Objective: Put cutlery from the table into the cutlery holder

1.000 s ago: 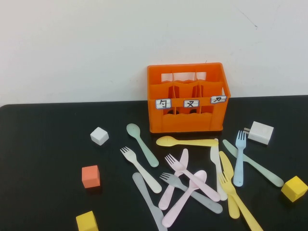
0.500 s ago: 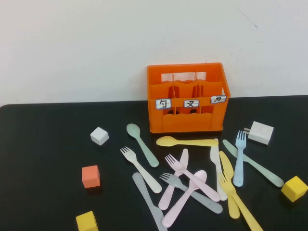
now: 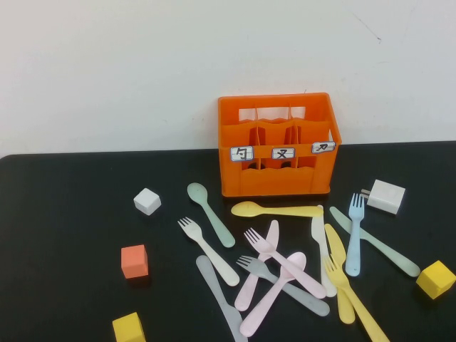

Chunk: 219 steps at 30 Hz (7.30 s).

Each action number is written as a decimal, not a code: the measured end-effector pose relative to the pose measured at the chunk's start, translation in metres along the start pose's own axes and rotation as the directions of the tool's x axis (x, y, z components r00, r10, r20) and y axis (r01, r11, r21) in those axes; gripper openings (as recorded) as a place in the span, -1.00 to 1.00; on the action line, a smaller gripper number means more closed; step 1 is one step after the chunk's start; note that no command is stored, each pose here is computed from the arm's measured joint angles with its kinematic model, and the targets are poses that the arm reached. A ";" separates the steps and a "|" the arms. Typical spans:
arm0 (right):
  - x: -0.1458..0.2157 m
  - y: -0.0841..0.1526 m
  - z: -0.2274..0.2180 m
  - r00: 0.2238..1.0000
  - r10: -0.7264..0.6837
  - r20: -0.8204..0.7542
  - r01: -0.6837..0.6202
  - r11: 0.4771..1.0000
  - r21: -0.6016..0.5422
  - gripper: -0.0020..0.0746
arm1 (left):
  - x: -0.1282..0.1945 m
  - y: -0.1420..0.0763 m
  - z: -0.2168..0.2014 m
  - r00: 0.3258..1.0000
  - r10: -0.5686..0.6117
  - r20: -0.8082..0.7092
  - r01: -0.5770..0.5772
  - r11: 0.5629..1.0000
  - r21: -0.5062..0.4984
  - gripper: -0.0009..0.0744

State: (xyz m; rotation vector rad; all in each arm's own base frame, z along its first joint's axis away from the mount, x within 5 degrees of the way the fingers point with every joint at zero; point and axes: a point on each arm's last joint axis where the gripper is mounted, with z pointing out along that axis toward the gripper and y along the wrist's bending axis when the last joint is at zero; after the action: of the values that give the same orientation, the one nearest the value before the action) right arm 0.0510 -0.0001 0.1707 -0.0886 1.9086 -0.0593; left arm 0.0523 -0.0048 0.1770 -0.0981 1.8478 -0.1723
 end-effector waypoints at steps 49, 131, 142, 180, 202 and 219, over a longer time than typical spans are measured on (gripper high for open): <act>-0.053 -0.004 -0.018 0.784 -0.139 0.605 0.084 0.989 0.118 -0.95 | -0.057 -0.003 -0.021 0.744 -0.259 0.616 0.178 0.965 0.190 -0.98; -0.096 0.027 0.025 0.876 -0.473 -0.090 0.368 0.778 -0.508 -0.95 | -0.014 -0.196 0.253 0.071 0.970 -0.232 -0.581 0.229 0.781 0.21; -0.096 0.028 0.025 0.883 -0.461 -0.088 0.357 0.782 -0.511 -0.95 | 0.007 -0.200 0.265 -0.083 0.996 0.044 -0.574 -0.084 0.815 0.21; -0.097 0.029 0.025 0.893 -0.441 -0.090 0.334 0.784 -0.524 -0.95 | 0.022 -0.191 0.262 -0.214 0.956 0.200 -0.400 -0.272 0.875 -0.03; -0.097 0.030 0.025 0.898 -0.432 -0.089 0.326 0.786 -0.525 -0.95 | -0.016 -0.191 0.258 0.484 0.325 -0.812 -0.253 0.941 0.225 -0.97; -0.097 0.031 0.024 0.906 -0.413 -0.091 0.305 0.786 -0.538 -0.95 | -0.014 -0.186 0.273 0.491 -0.374 -0.787 0.209 0.928 -0.310 0.01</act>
State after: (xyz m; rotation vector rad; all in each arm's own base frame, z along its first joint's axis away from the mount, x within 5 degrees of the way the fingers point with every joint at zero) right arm 0.1047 0.0399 0.2516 -0.8485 2.0445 0.1953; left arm 0.3141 -0.2047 0.1475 -0.5494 2.8300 -0.3396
